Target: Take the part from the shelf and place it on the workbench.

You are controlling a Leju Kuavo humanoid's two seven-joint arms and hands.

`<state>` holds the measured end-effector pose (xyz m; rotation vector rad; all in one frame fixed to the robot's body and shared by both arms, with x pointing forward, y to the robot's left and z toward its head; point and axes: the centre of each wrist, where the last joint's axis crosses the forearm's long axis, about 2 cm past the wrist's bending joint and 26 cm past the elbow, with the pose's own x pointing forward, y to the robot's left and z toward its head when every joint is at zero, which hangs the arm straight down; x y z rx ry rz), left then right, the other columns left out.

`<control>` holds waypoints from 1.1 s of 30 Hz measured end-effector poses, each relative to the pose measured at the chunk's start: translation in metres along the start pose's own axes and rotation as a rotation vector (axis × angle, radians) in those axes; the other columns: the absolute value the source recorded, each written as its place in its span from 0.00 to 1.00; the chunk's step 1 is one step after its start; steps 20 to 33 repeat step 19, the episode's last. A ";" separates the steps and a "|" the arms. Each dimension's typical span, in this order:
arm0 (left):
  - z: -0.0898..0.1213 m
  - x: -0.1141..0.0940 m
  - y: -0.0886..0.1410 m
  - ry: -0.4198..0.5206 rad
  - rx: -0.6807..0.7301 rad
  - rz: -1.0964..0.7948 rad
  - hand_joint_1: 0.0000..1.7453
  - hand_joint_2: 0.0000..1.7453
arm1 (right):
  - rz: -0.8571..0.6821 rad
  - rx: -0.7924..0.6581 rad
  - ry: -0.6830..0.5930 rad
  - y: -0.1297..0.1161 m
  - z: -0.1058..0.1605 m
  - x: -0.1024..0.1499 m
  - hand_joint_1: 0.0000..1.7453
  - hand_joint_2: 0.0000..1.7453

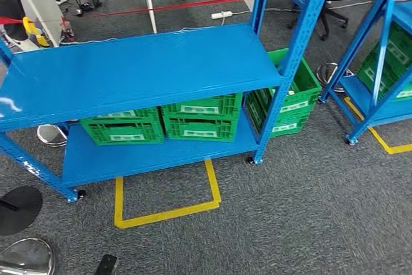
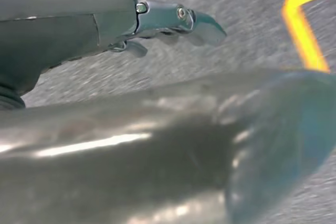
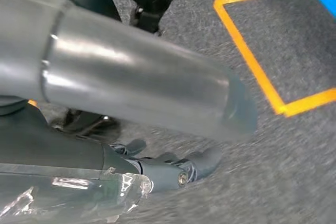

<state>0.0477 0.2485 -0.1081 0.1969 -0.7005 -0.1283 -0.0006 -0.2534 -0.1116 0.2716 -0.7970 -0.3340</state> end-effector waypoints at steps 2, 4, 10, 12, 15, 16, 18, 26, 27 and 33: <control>0.000 0.000 0.001 0.000 0.003 -0.001 0.00 0.00 | 0.008 0.001 -0.004 0.001 -0.002 0.002 0.00 0.00; 0.000 -0.001 0.001 0.002 0.004 -0.002 0.00 0.00 | 0.013 -0.001 0.000 0.000 -0.001 0.001 0.00 0.00; 0.001 -0.002 0.000 0.004 0.006 -0.006 0.00 0.00 | 0.023 -0.004 0.013 -0.001 0.004 -0.004 0.00 0.00; -0.001 0.002 0.000 -0.003 0.009 -0.004 0.00 0.00 | 0.027 -0.002 0.006 0.000 0.001 -0.001 0.00 0.00; -0.006 0.010 -0.001 -0.019 0.012 0.001 0.00 0.00 | 0.033 0.002 -0.012 0.000 -0.005 0.005 0.00 0.00; -0.006 0.010 -0.001 -0.020 0.013 0.002 0.00 0.00 | 0.033 0.003 -0.013 0.000 -0.005 0.006 0.00 0.00; -0.004 0.008 -0.002 -0.013 0.012 0.005 0.00 0.00 | 0.033 0.002 -0.005 -0.001 -0.002 0.003 0.00 0.00; -0.004 0.007 -0.002 -0.011 0.011 0.005 0.00 0.00 | 0.033 0.001 -0.002 -0.002 -0.001 0.001 0.00 0.00; -0.004 0.007 -0.002 -0.011 0.011 0.005 0.00 0.00 | 0.033 0.001 -0.002 -0.002 -0.001 0.001 0.00 0.00; -0.004 0.007 -0.002 -0.011 0.011 0.005 0.00 0.00 | 0.033 0.001 -0.002 -0.002 -0.001 0.001 0.00 0.00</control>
